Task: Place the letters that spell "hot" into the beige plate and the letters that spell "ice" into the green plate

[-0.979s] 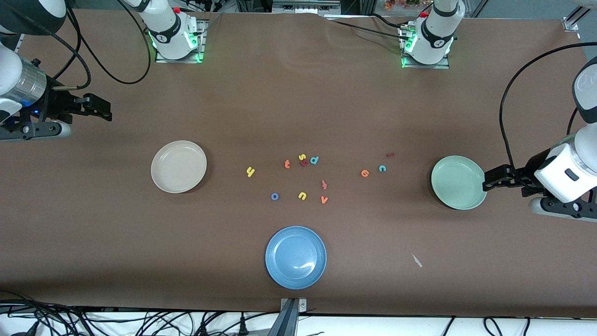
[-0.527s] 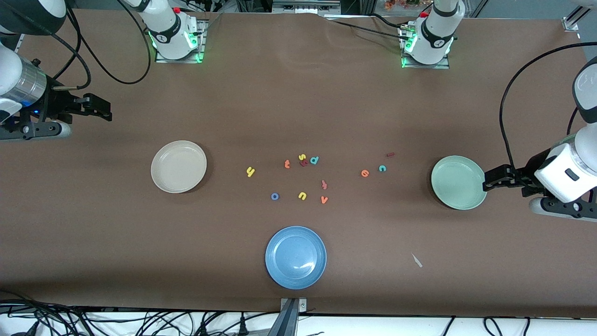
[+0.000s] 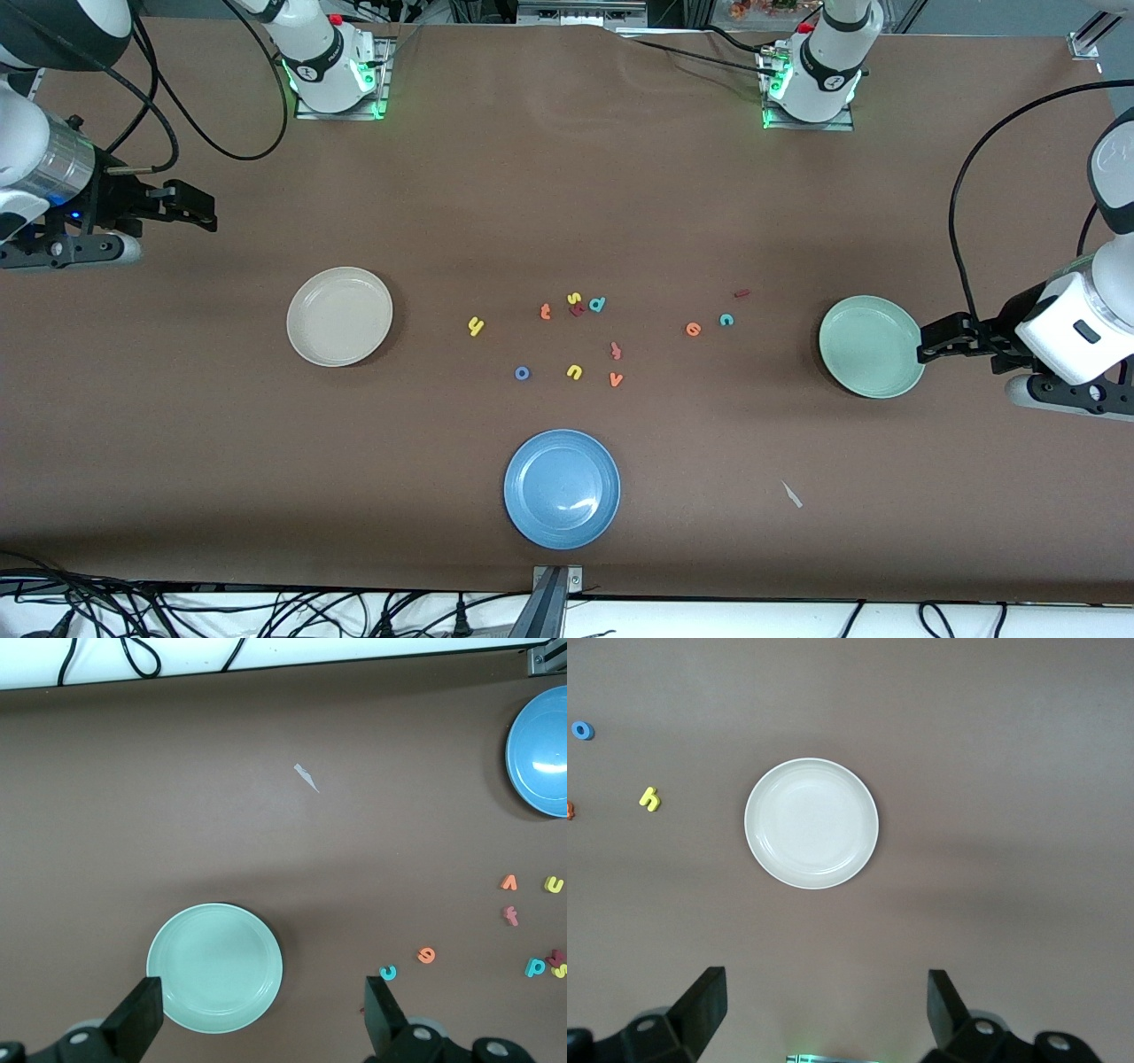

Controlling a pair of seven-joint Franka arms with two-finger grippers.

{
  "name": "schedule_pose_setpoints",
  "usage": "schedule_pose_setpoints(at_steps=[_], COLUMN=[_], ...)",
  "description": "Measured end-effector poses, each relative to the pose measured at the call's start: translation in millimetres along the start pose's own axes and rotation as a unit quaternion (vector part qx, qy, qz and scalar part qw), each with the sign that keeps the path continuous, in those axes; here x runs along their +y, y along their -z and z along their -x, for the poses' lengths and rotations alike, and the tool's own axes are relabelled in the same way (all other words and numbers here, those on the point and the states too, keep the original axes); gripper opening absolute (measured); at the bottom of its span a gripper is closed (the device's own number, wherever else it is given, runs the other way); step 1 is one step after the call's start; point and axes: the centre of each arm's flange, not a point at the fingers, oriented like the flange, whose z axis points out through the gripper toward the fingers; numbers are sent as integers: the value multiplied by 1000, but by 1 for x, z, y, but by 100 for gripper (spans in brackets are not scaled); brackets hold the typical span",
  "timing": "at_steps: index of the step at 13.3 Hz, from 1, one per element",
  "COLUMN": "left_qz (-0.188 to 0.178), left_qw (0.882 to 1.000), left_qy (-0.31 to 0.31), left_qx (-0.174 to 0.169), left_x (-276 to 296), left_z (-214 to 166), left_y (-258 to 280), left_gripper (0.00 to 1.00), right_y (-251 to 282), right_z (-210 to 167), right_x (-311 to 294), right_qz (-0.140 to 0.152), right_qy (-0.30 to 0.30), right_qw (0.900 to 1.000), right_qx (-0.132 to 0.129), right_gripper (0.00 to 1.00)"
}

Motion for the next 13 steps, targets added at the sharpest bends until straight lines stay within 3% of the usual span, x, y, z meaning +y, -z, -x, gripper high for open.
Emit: schedule_pose_setpoints(at_steps=[7, 13], left_qz=[0, 0], left_qw=[1000, 1000], left_qy=[-1, -1], left_qx=[0, 0], left_x=[1, 1], left_z=[0, 0], left_y=[0, 0], left_gripper=[100, 100], right_y=[-35, -125], right_z=[-32, -112], right_x=[-74, -172], right_qz=[-4, -15], right_qy=[37, 13], right_qw=[999, 999], right_qx=[16, 45], right_gripper=[100, 100])
